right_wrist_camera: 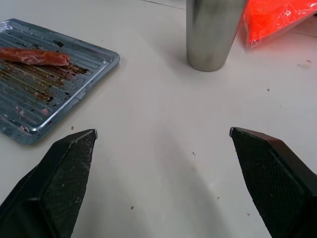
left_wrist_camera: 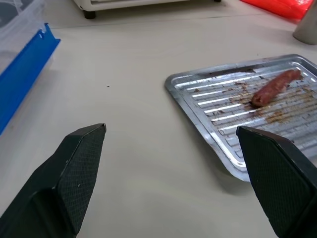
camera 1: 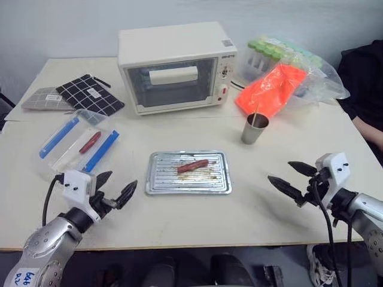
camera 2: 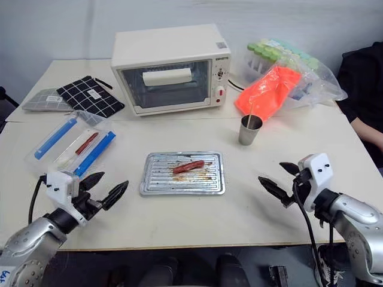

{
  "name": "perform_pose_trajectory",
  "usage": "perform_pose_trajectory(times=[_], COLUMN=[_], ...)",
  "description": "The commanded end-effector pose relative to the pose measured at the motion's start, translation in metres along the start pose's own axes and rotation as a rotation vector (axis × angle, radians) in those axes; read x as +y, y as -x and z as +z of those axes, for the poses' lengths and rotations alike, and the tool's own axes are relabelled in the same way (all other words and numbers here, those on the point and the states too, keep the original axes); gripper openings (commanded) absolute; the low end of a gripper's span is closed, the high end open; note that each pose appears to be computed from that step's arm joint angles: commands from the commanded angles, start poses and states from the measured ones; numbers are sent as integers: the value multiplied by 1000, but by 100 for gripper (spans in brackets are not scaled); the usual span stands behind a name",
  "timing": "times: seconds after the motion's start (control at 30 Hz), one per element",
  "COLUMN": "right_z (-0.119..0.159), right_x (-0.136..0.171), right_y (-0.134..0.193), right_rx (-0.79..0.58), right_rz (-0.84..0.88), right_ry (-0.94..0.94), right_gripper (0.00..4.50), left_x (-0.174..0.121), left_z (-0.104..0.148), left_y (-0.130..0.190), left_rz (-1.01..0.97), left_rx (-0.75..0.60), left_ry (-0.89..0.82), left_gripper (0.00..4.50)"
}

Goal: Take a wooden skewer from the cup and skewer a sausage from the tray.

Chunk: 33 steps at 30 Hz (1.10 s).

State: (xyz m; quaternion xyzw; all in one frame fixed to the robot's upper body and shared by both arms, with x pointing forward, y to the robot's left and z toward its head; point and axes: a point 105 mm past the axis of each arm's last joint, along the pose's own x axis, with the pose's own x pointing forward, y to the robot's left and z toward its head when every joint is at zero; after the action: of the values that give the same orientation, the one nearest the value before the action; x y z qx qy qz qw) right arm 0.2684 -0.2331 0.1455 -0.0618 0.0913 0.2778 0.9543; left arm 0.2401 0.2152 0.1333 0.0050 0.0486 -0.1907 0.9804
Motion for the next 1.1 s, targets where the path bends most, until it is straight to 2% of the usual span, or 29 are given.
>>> perform_pose_trajectory(times=[0.03,0.73,0.8,0.9,1.1], right_z=[9,16,23,50,100], right_x=[-3,-5,-9,-13,-20], right_y=[0,-9,-11,-17,-43], right_rx=[-22,-21,-45,-138,-295], right_rz=[6,2,-22,-17,-12], right_ry=[52,61,62,-22,-105], right_gripper=[450,450,450,450,450], left_x=[15,8,2,-18,-49], left_z=[8,13,18,38,73], left_y=[2,-5,-7,-14,-28], left_rz=[69,17,-23,-176,-465], left_rx=[-31,-51,-63,-118,-141], left_ry=[-53,-41,-26,65,58], left_gripper=[446,446,446,446,446])
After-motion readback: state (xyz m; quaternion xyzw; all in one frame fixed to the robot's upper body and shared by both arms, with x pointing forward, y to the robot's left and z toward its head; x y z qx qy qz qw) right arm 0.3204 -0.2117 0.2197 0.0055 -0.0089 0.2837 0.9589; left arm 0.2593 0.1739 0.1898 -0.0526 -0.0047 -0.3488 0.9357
